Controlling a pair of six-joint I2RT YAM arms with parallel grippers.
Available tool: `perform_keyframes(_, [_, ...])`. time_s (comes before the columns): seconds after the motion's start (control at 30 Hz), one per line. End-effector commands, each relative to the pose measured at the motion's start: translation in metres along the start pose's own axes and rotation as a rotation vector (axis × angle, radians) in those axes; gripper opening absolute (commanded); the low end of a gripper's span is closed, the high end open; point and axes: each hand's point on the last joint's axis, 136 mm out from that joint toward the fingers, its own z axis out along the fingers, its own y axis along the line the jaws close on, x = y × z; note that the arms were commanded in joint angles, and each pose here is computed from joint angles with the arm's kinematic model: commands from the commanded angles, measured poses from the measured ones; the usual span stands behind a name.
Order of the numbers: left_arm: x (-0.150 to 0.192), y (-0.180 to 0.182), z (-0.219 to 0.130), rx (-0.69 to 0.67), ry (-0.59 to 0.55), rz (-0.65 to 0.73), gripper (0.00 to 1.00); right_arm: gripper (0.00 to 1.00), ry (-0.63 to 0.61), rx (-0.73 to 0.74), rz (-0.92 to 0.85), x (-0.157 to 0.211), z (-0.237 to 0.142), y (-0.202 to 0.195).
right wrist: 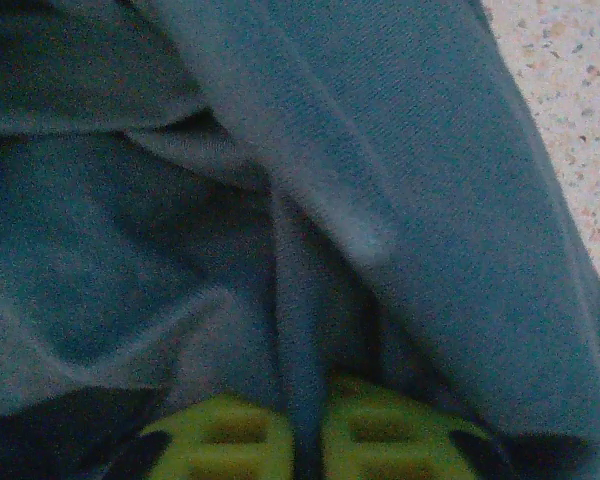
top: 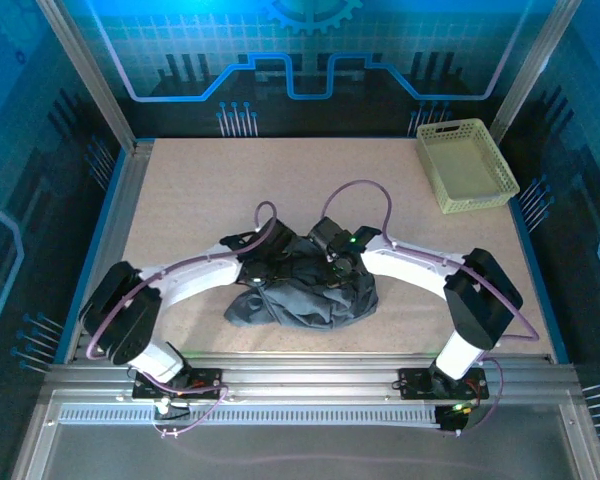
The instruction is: Fold the inside-out t-shirt
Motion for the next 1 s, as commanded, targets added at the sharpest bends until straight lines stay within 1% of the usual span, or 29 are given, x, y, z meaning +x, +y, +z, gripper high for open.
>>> perform_keyframes(0.0, [-0.018,-0.011,-0.021,0.079,-0.106,0.020,0.00,0.00,-0.091,-0.002,0.038,-0.028,-0.025,-0.007])
perform_keyframes(0.17, [-0.054,-0.011,-0.056,0.200,-0.230,-0.024,0.00,0.00,-0.281,-0.072,0.124,-0.055,-0.076,-0.030])
perform_keyframes(0.27, [-0.085,-0.011,-0.094,0.278,-0.354,-0.034,0.00,0.00,-0.426,-0.122,0.184,-0.067,-0.118,-0.051])
perform_keyframes(0.37, [-0.113,-0.011,-0.140,0.355,-0.511,-0.028,0.00,0.00,-0.578,-0.179,0.218,-0.071,-0.162,-0.065])
perform_keyframes(0.43, [-0.121,-0.013,-0.168,0.417,-0.617,-0.006,0.00,0.00,-0.659,-0.211,0.241,-0.065,-0.186,-0.073])
perform_keyframes(0.47, [-0.121,-0.013,-0.176,0.437,-0.652,0.006,0.00,0.00,-0.682,-0.228,0.247,-0.062,-0.191,-0.074])
perform_keyframes(0.53, [-0.115,-0.014,-0.181,0.466,-0.670,0.024,0.00,0.00,-0.713,-0.272,0.245,-0.050,-0.194,-0.072])
perform_keyframes(0.57, [-0.110,-0.012,-0.175,0.464,-0.656,0.026,0.00,0.00,-0.714,-0.290,0.249,-0.044,-0.190,-0.070])
perform_keyframes(0.67, [-0.089,0.006,-0.136,0.379,-0.539,0.001,0.00,0.00,-0.610,-0.304,0.302,-0.013,-0.139,-0.069])
perform_keyframes(0.8, [-0.044,0.033,-0.071,0.265,-0.330,-0.019,0.00,0.00,-0.409,-0.274,0.369,0.035,-0.063,-0.067])
perform_keyframes(0.83, [-0.034,0.038,-0.059,0.246,-0.282,-0.024,0.00,0.05,-0.375,-0.263,0.373,0.044,-0.051,-0.066])
perform_keyframes(0.87, [-0.023,0.040,-0.047,0.243,-0.227,-0.026,0.00,0.11,-0.342,-0.247,0.374,0.052,-0.039,-0.067])
perform_keyframes(0.93, [-0.005,0.038,-0.031,0.258,-0.137,-0.020,0.00,0.29,-0.309,-0.210,0.342,0.058,-0.033,-0.068])
perform_keyframes(0.97, [0.000,0.035,-0.026,0.264,-0.111,-0.011,0.00,0.37,-0.304,-0.186,0.324,0.057,-0.034,-0.070])
